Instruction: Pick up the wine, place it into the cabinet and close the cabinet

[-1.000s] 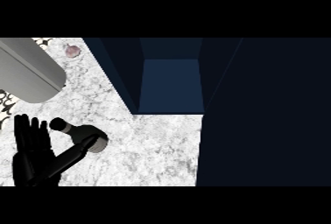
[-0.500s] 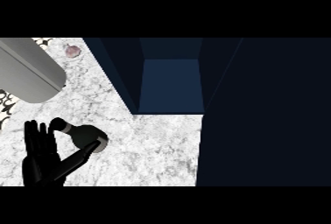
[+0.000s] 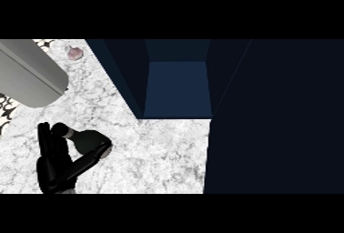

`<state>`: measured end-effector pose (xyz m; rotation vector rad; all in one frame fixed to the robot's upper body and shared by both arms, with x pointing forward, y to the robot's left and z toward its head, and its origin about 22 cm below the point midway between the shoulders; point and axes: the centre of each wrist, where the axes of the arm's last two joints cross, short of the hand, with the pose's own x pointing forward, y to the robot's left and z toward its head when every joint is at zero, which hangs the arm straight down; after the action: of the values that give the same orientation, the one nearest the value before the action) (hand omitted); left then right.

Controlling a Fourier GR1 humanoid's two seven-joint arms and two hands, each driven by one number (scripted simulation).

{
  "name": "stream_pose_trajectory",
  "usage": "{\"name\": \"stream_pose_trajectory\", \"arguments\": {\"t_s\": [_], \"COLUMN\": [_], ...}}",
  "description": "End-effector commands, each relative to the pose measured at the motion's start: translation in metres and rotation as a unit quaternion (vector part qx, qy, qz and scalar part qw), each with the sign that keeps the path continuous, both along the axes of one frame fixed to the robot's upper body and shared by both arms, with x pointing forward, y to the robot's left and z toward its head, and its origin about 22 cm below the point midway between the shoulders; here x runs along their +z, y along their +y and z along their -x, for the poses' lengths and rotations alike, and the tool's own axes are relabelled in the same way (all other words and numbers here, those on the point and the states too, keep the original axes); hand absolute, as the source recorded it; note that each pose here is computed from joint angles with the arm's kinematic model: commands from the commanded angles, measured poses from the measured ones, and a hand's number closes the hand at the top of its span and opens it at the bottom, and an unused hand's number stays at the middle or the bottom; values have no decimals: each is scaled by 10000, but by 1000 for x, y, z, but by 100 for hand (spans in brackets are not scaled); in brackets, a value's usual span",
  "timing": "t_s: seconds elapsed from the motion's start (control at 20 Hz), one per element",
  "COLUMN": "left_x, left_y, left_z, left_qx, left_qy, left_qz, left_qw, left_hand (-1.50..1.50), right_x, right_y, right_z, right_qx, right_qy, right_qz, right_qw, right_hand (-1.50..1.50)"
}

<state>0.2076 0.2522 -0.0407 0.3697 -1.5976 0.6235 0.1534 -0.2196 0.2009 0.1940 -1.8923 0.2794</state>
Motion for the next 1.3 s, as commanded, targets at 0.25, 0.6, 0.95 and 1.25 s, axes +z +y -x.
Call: {"name": "stream_pose_trajectory", "arguments": {"t_s": [0.25, 0.6, 0.95, 1.25], "left_x": [-17, -45, -59, -57], "left_y": [21, -4, 16, 7], "left_z": [-3, 12, -21, -31], "left_qx": [-57, -66, -145, -214], "left_qy": [122, 87, -77, -160], "left_qz": [95, 119, 301, 497], "left_qw": [9999, 9999, 9994, 9984], "left_hand": [-150, -150, -150, -150], "right_x": [19, 14, 32, 26], "right_y": [-7, -6, 2, -10], "right_z": [35, 22, 17, 27], "right_qx": [114, 156, 201, 145], "right_qy": [-205, -258, -195, -227], "right_qz": [-167, -75, -149, -24], "right_qw": [9996, 9995, 9995, 9996], "right_hand": [-150, -150, -150, -150]}}
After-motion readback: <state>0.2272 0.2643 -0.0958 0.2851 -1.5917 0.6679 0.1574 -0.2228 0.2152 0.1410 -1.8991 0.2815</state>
